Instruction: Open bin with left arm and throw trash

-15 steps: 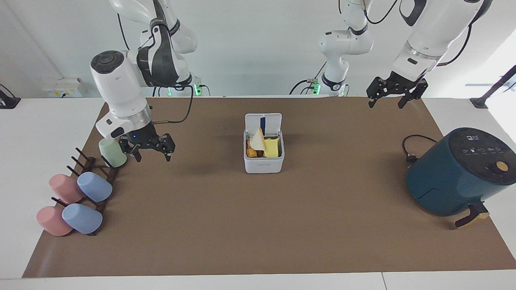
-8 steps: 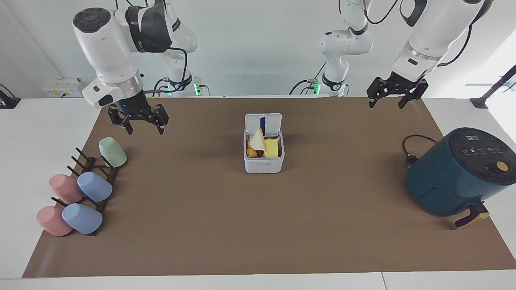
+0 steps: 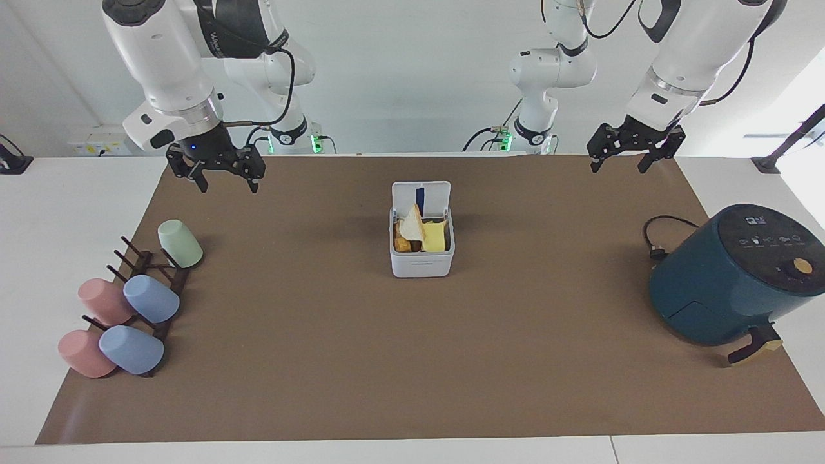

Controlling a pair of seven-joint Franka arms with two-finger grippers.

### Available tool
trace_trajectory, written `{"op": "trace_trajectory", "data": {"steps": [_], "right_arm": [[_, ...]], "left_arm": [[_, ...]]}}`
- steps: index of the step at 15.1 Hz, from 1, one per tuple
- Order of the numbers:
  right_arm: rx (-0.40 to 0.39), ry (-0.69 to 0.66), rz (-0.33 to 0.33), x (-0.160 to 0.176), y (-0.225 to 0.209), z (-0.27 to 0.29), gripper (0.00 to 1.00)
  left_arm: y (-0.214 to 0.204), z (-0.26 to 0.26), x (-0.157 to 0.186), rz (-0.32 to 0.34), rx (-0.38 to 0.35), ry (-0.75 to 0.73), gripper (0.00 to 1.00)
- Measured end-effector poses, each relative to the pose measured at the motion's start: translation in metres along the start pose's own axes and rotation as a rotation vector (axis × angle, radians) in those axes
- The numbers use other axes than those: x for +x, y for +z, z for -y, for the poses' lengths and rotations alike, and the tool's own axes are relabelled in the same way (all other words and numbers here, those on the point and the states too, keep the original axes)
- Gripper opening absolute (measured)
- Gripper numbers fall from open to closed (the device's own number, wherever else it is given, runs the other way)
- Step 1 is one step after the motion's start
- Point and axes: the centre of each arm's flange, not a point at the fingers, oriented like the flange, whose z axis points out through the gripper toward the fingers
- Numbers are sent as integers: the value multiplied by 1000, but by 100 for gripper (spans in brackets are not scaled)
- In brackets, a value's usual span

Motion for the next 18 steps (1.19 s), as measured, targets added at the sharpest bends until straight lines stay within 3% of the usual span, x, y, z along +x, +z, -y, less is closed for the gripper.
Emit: {"op": "trace_trajectory", "data": {"steps": [18], "right_arm": [[-7, 35, 46, -13, -8, -4, 100]], "left_arm": [[0, 0, 0, -1, 2, 4, 100]]}}
